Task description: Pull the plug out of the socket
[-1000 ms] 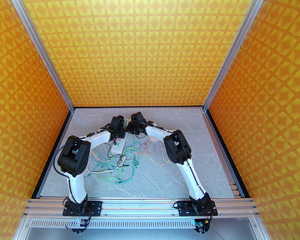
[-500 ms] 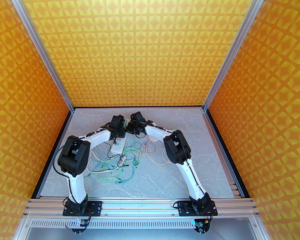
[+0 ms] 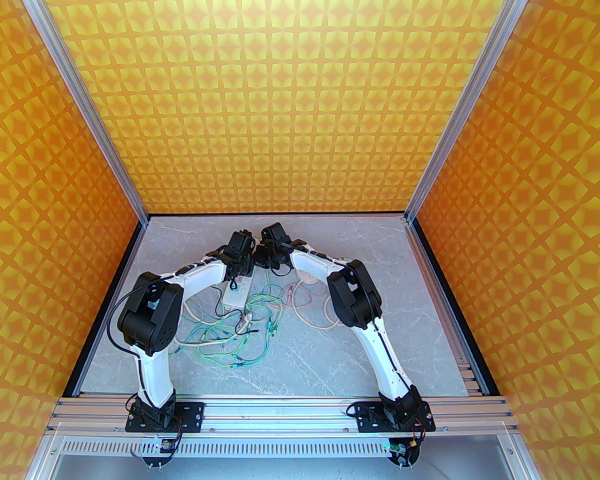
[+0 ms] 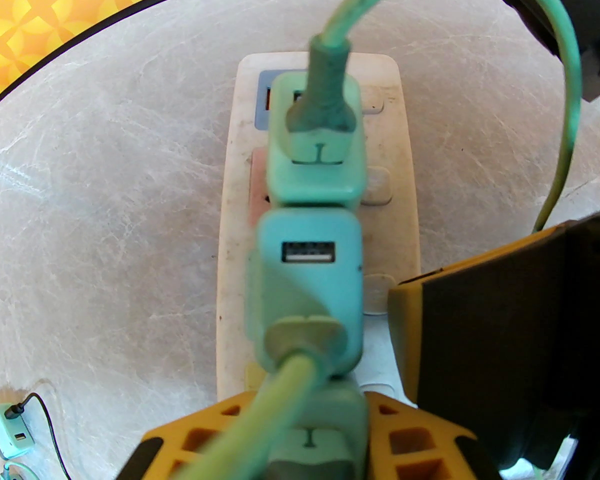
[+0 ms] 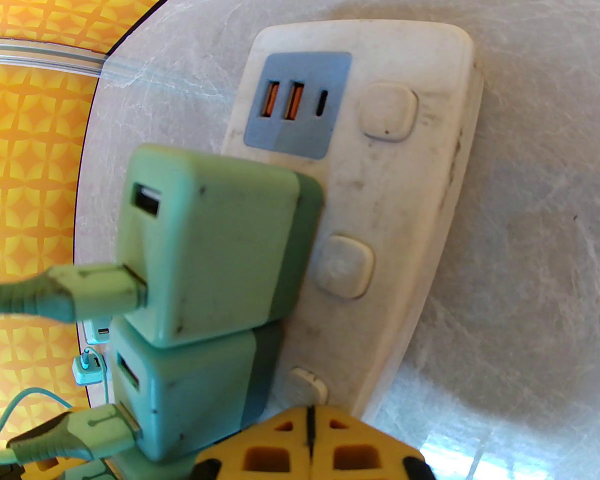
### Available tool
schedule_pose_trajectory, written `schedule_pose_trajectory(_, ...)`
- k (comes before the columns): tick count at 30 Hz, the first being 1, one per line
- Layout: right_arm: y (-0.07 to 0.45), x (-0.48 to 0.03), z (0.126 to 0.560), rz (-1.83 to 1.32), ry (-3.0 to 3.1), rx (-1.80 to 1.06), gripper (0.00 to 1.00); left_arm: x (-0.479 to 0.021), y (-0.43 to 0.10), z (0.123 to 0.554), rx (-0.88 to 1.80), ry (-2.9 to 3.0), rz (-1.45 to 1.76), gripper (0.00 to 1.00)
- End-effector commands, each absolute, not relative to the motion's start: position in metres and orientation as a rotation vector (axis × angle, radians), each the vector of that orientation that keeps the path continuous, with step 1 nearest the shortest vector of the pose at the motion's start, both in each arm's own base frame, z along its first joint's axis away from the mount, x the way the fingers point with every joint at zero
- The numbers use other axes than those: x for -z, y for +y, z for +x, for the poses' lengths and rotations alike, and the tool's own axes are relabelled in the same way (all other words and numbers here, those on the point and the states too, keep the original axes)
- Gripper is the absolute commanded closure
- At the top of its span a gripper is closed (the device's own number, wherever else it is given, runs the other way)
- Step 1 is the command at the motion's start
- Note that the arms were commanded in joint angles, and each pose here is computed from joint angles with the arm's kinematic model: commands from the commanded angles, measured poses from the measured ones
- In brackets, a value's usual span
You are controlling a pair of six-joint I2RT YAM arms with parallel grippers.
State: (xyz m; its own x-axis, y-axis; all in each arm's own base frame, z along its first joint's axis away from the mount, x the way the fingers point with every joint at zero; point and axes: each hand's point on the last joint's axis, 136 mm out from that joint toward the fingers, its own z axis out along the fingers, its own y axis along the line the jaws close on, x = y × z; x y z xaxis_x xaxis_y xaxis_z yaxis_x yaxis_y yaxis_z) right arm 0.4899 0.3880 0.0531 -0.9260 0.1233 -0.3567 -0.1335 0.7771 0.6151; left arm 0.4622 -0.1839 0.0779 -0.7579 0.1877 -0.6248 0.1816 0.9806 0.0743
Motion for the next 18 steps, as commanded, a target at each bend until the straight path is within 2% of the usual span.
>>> schedule_pose_trajectory(1, 0.369, -0.007, 0.482, 0.031, 2.703, -0.780, 1.00, -0.106, -0.191, 0.460, 0.010, 2.411, 0.274, 0.82)
schedule_pose_trajectory(12, 0.368, -0.009, 0.481, 0.029, 2.701, -0.783, 1.00, -0.138, -0.190, 0.457, 0.055, 2.367, 0.234, 0.83)
schedule_pose_trajectory(18, 0.374, -0.023, 0.481, 0.000, 2.674, -0.832, 1.00, -0.140, -0.183, 0.452, 0.051, 2.375, 0.220, 0.84)
